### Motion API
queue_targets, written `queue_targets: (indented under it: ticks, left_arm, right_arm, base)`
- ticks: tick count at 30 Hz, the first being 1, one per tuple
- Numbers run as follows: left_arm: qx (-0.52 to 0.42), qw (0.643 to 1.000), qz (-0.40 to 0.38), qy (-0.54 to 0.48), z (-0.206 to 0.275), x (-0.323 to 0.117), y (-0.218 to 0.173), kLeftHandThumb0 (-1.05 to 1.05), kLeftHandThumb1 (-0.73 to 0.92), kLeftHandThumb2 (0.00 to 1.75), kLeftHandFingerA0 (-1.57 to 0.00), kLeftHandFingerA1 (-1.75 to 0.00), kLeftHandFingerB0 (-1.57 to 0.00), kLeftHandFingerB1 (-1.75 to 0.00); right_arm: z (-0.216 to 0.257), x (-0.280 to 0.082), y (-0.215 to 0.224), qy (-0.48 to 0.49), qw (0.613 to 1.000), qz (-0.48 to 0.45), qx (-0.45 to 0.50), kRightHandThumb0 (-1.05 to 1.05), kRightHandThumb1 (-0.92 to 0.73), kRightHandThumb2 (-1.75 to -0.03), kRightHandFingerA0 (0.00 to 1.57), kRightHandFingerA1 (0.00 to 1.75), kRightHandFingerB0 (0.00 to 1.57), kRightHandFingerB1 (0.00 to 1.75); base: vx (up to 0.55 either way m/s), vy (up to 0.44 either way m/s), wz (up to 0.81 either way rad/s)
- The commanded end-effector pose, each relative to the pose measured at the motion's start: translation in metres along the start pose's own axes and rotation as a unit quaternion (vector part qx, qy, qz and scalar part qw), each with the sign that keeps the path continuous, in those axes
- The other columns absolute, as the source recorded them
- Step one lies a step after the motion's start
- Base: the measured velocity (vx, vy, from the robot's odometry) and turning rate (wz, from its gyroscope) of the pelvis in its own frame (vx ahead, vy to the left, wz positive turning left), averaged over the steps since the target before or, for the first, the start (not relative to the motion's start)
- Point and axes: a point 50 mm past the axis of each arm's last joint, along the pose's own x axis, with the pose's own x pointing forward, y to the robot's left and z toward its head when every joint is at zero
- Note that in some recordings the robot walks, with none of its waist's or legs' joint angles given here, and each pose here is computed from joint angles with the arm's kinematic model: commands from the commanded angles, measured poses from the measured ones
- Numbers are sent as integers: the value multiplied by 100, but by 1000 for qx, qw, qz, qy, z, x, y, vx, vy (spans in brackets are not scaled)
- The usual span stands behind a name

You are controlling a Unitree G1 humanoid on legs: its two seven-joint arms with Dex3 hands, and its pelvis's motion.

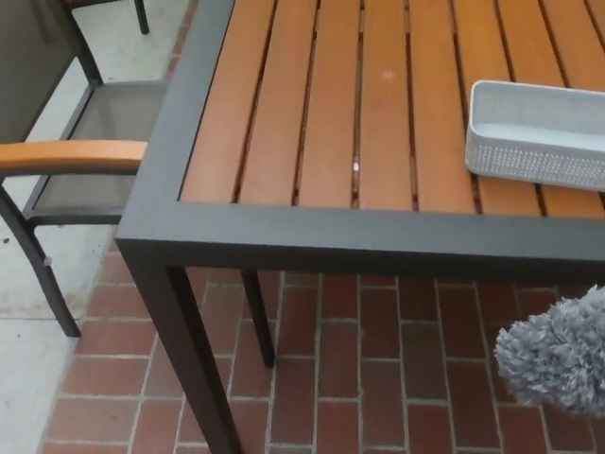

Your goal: The robot uses its right hand to pick up the grey duster kept on the edge of the round table outside, turn around and walk towards the square table and place the duster in a container kept on the middle of the desk

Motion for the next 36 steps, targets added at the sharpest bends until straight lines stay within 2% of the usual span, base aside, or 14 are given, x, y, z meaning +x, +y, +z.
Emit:
queue_targets:
  ticks: [1,4,10,11,12,20,21,24,25,30,31,36]
  left_arm:
    - [0,1000,6,-28,9,1,7,2,49,109,-97,-95,-90,-70]
    - [-2,1000,9,-27,8,1,8,-1,51,104,-96,-96,-88,-69]
    - [5,999,10,-30,8,1,8,-1,48,108,-96,-97,-90,-70]
    - [3,1000,10,-29,8,1,8,1,47,109,-95,-96,-89,-68]
    - [2,1000,10,-28,7,0,8,1,47,109,-95,-96,-89,-68]
    - [-1,999,10,-32,9,1,8,-3,52,103,-98,-97,-90,-70]
    - [0,1000,10,-29,9,1,8,-1,49,109,-96,-97,-83,-84]
    - [0,1000,10,-28,9,1,9,-1,49,109,-96,-97,-83,-84]
    - [2,1000,10,-28,9,1,8,-4,51,104,-95,-94,-87,-70]
    - [4,1000,10,-27,8,1,8,-4,51,104,-95,-94,-87,-70]
    - [1,1000,9,-29,8,1,8,3,47,109,-96,-95,-89,-69]
    - [1,1000,9,-28,7,0,8,-1,50,104,-96,-96,-87,-68]
  right_arm:
    - [6,2,-5,-12,1000,-17,-5,-65,-30,-149,148,165,149,150]
    - [7,2,-6,-16,1000,-20,-9,-66,-31,-149,147,166,148,152]
    - [11,4,-8,-23,999,-24,-4,-70,-32,-153,148,169,148,154]
    - [13,4,-9,-26,999,-24,-6,-81,-36,-157,146,174,146,157]
    - [15,5,-10,-29,999,-24,-8,-81,-36,-157,146,174,146,157]
    - [22,7,-13,-41,999,-24,-8,-86,-36,-158,144,175,149,158]
    - [28,8,-15,-50,998,-29,-13,-92,-36,-157,144,175,147,161]
    - [31,8,-16,-54,998,-30,-15,-92,-36,-157,144,175,147,161]
    - [34,8,-18,-61,997,-33,-19,-97,-40,-158,148,175,144,161]
    - [40,9,-20,-72,996,-36,-24,-97,-40,-158,148,175,144,161]
    - [49,11,-24,-88,995,-49,-22,-105,-44,-162,149,175,147,165]
    - [60,12,-32,-100,993,-61,-24,-105,-45,-161,151,175,147,169]
  base:
    - [375,339,-53]
    - [374,278,13]
    - [329,64,9]
    - [295,-41,17]
    - [321,-60,26]
    - [353,-315,7]
    - [349,-374,-13]
    - [260,-234,-16]
    - [98,38,-17]
    - [109,151,-10]
    - [132,250,-40]
    - [74,167,4]
